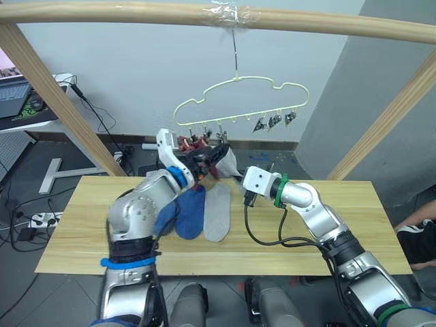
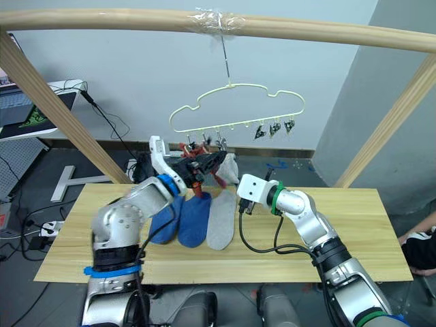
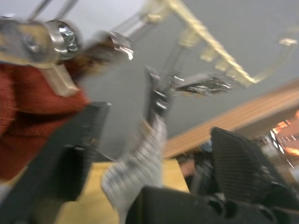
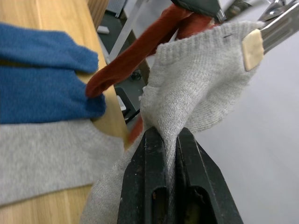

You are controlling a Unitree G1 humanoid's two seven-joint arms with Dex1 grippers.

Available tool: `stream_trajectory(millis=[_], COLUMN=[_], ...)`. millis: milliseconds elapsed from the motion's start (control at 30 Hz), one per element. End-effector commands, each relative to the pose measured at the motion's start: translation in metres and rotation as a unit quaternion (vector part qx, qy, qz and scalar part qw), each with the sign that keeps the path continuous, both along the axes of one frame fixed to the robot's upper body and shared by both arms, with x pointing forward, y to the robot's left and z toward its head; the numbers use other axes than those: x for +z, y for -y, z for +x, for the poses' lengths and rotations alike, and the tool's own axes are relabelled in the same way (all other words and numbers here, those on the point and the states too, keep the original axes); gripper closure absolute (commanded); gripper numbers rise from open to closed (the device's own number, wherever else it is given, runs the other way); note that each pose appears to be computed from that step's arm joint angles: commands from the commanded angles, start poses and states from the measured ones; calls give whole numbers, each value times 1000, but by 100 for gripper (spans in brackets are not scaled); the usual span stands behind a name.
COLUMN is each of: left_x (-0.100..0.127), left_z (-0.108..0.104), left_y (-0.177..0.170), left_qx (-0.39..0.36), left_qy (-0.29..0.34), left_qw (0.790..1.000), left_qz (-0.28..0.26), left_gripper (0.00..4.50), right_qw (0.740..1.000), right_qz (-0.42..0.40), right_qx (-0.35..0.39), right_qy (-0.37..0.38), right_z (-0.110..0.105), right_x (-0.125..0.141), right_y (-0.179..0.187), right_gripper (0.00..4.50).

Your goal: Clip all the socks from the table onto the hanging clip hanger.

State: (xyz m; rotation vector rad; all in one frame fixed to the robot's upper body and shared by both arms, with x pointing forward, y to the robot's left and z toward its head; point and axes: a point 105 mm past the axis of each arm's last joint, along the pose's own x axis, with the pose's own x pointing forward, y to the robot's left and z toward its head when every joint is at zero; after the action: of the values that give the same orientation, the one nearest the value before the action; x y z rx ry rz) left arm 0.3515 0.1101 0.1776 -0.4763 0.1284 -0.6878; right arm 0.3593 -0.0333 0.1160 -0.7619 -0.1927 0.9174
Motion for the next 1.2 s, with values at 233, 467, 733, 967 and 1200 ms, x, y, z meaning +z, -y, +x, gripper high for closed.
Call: stream_trajectory(millis=[233,467,733,967,1200], left_x=[15,24,35,40,41], left_z=[-36,-44,-51,-39,-39], left_y=[-10,-21,-34,-35,-25], left_qx=[-33,-39,-30,-23,-45], left_qy=[25,69,117,129,145], left_qw=[999,992,982,982,979], left_qz=[19,95,143,134,137], left_gripper=[0,0,0,0,0], right_qw=[993,975,924,908,892], right_qz=[97,172,309,350,378], right_qx=[-9,-64,-150,-195,-226], right_qy=[-66,-129,-165,-124,-102], right_z=[-4,-6,-13,3,17], right_x=[11,12,40,64,74], right_y=[-6,8,27,33,43], right_gripper=[278,46,4,131,198])
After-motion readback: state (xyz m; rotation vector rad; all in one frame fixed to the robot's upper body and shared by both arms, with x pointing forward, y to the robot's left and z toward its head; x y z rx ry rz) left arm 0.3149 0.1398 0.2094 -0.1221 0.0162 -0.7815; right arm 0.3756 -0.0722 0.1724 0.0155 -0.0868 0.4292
